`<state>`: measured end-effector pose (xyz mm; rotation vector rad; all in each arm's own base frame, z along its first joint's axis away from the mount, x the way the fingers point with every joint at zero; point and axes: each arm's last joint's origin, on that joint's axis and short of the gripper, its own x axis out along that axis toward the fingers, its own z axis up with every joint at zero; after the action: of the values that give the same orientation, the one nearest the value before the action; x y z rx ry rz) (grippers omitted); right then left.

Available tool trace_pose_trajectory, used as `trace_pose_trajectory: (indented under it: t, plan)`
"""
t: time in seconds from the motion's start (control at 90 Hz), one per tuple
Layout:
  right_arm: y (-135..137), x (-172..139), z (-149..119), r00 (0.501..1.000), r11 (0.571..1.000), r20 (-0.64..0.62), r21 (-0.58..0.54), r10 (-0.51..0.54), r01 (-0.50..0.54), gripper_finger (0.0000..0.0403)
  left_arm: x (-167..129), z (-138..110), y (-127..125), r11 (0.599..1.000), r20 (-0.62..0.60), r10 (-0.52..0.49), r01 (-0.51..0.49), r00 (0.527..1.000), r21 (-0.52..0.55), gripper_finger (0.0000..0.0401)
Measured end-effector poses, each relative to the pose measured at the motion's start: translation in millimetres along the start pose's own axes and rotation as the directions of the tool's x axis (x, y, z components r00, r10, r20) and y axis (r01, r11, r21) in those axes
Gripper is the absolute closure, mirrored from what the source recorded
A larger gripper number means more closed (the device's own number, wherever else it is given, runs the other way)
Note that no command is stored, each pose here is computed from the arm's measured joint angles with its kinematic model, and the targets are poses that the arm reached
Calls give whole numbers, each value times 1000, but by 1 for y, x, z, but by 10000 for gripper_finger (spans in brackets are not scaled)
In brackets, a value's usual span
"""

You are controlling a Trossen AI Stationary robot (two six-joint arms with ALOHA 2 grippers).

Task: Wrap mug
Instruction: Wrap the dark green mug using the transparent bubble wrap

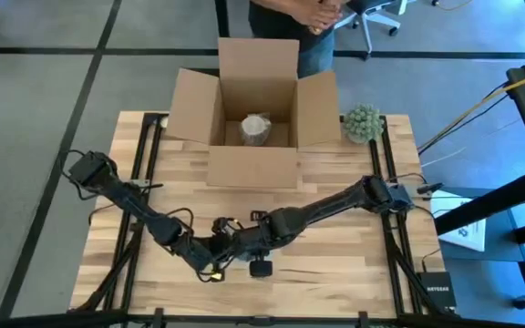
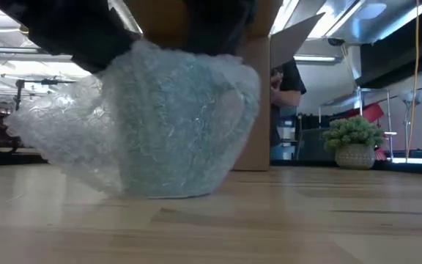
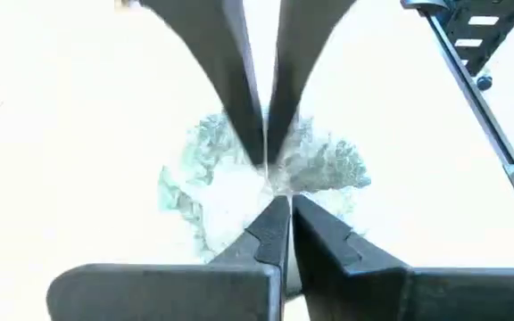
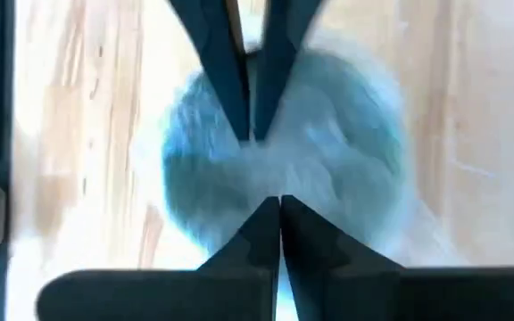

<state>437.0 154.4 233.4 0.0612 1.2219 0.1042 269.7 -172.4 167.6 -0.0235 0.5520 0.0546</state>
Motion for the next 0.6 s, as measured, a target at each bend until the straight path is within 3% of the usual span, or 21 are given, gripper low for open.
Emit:
trace_pose_trajectory:
  t: [0.133,0.333,0.6]
  plan:
    - [-2,-4,-1,999,999,1,18,-41,41,402,0,0,0,1000,1,0,0,1000,-1,401]
    - [-2,1,7,987,992,106,35,-124,121,402,0,0,0,1000,1,-1,1,1000,-2,401]
    - [-9,49,-14,982,985,75,29,-173,171,402,0,0,-1,1000,9,4,-4,1000,3,401]
